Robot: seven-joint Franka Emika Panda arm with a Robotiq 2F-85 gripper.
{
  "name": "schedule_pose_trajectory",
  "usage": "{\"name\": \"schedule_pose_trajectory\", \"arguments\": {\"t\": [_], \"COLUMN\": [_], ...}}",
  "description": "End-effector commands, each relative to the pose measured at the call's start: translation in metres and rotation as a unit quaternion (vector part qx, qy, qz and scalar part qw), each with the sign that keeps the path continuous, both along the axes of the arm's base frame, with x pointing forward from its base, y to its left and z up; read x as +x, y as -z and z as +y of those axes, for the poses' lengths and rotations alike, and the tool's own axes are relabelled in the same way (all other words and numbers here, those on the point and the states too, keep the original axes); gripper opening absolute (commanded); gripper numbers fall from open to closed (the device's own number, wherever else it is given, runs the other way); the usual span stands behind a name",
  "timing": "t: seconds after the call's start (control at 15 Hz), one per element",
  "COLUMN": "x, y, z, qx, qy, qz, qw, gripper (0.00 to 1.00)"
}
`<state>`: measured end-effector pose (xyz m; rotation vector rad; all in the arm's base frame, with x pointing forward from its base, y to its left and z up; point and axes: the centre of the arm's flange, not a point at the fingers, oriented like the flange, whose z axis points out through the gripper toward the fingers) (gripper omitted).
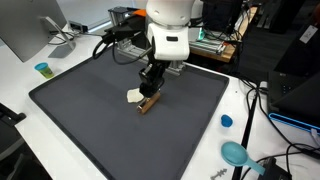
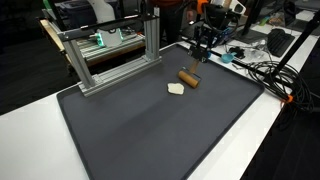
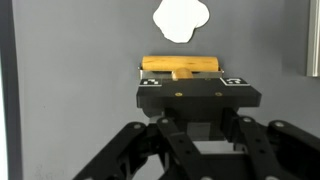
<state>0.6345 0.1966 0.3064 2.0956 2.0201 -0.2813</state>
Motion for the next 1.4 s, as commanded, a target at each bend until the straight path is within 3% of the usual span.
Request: {"name": "schedule_pose_trajectory", "arguments": {"t": [0.0, 0.6, 1.33], "x": [-0.020, -0.015, 0.004], "y": [-0.018, -0.013, 0.055], "z": [-0.019, -0.047, -0.028], "qx": [-0.004, -0.062, -0.072], "qy": [0.027, 0.093, 0.063], "qz": [-0.019, -0.038, 0.048], "qw": [0.9995, 0.9930, 0.9942], "gripper": [0.22, 0.22, 0.22]}}
